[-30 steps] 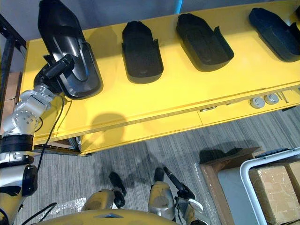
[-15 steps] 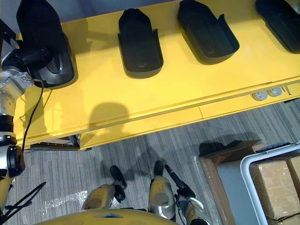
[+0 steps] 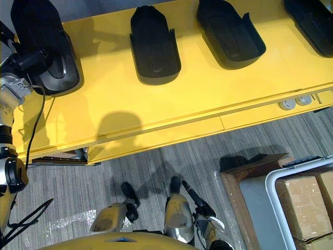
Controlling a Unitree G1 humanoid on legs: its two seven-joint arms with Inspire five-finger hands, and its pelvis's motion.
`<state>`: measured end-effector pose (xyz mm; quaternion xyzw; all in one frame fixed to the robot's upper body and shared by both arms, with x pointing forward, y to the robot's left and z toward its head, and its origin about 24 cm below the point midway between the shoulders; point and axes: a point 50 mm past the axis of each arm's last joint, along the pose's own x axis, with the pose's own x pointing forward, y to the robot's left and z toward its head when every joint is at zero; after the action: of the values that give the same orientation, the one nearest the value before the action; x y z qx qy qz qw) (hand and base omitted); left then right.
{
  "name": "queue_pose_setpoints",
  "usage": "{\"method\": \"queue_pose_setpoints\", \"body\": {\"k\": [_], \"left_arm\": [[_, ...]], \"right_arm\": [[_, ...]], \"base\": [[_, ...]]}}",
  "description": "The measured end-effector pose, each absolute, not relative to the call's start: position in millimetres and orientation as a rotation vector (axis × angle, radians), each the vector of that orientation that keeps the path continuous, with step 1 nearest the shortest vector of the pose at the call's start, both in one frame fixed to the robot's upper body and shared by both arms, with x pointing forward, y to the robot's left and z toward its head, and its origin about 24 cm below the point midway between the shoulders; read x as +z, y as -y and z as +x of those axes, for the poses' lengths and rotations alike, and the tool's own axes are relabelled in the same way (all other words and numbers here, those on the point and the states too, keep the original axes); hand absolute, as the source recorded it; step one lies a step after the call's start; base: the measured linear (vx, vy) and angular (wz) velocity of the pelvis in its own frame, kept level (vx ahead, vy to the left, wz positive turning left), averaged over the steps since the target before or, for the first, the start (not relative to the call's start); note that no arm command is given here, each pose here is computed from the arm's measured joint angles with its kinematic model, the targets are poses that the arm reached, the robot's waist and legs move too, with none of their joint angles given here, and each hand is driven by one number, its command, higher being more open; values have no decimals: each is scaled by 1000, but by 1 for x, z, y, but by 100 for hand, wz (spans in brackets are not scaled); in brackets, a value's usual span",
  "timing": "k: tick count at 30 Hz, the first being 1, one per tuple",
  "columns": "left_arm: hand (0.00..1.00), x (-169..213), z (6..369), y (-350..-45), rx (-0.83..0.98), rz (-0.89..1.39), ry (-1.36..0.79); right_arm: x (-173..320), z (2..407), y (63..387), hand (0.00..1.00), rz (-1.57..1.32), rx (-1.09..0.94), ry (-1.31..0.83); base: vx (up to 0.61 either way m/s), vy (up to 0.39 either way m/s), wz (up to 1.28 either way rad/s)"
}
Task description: Walk over and take three plastic housings, then place them on the shelf
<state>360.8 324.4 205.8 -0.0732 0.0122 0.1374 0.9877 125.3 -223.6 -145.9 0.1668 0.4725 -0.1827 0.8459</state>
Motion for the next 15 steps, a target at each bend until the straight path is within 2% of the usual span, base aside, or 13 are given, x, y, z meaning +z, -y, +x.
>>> {"method": "queue_pose_setpoints", "body": {"k": [10,11,15], "left_arm": [[0,187,364,-311,171,-125,-59],[100,186,364,-310,164,-126,-61],[100,174,364,-302,118,-141,-78]], "right_arm": [[-147,124,222,100,370,-412,-1009],[-147,123,222,100,373,-414,-1010],[-149,121,221,100,381,-418,-1024]], "base": [[4,5,1],[0,0,0],[0,0,0]]}}
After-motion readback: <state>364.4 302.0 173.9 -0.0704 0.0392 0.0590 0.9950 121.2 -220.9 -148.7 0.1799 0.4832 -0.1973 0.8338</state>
